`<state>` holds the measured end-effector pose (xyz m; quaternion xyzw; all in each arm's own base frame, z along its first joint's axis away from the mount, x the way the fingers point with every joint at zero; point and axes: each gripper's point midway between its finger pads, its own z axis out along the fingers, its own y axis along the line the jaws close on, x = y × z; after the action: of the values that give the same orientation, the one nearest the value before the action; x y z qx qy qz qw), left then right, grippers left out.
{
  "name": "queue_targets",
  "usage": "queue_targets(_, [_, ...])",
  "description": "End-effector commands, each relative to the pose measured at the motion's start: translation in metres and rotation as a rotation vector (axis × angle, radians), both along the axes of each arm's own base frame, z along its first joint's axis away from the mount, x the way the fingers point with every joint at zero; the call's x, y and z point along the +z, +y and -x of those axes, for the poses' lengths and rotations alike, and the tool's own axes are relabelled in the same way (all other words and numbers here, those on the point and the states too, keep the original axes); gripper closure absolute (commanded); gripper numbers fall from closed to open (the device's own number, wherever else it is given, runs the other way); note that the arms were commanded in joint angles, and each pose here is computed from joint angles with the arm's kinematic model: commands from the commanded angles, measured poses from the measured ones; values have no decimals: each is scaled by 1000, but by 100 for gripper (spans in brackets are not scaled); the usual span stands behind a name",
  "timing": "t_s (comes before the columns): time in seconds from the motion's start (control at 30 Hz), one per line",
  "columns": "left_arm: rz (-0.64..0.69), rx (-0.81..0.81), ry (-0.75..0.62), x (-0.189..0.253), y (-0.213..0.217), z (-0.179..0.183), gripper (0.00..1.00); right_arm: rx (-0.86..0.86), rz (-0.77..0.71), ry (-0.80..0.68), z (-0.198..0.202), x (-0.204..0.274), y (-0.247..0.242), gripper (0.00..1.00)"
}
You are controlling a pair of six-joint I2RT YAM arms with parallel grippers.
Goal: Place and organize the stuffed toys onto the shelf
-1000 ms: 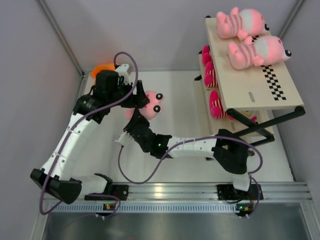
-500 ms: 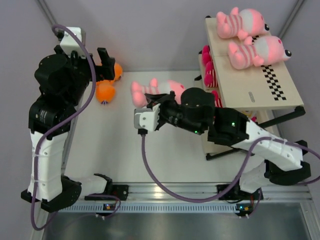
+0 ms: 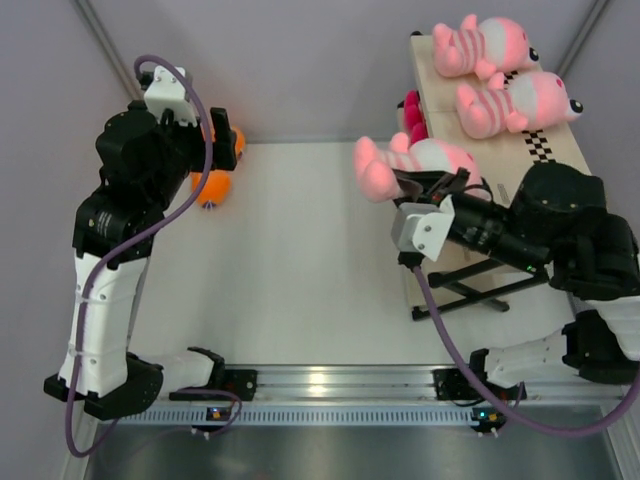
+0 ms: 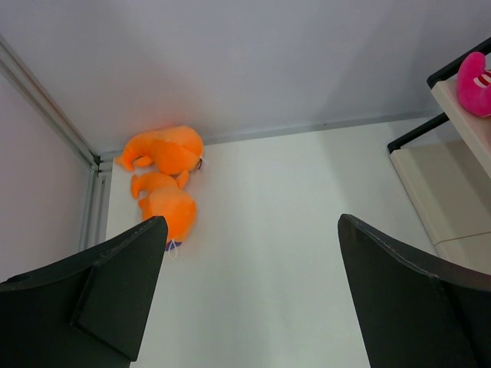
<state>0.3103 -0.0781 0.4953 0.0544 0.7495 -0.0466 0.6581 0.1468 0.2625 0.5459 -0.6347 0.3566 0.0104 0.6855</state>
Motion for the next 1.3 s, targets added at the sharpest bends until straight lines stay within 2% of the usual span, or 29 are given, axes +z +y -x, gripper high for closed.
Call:
queue_targets(0.0, [6,-19,-10,2,-2,2,1,-171,47,-61,-16,7,-49,86])
queue_targets(0.1, [16,-36,1,-2,-5,1,1,-333,113,-90,-33,1,-77,89])
queue_targets(0.23, [28,-44,18,-6,-8,-2,1,-416,94,-101,-32,1,-120,91])
queue_targets(0.37, [33,-60,25,-9,-11,-3,1,-521,140,-124,-36,-17,-155,92])
queue_targets(0.5, [40,-74,37,-12,-15,-5,1,-548,229,-116,-37,-44,-163,92])
queue_targets(0.67, [61,-89,46,-14,-17,-5,1,-567,234,-138,-36,-41,-177,91])
queue_targets(0.9, [80,-98,46,-14,-15,-2,1,-530,347,-142,-43,-68,-152,89])
queue_targets(0.97, [84,-101,47,-14,-15,-1,1,-495,364,-144,-46,-72,-141,87])
queue_targets(1.1, [88,-102,44,-14,-13,2,1,-572,411,-123,-71,-84,-156,84])
queue_targets(1.2, [90,-103,47,-15,-13,2,1,-591,385,-114,-79,-86,-162,76])
queue_targets(1.27, [91,-109,51,-16,-14,2,1,-602,375,-109,-82,-87,-164,68])
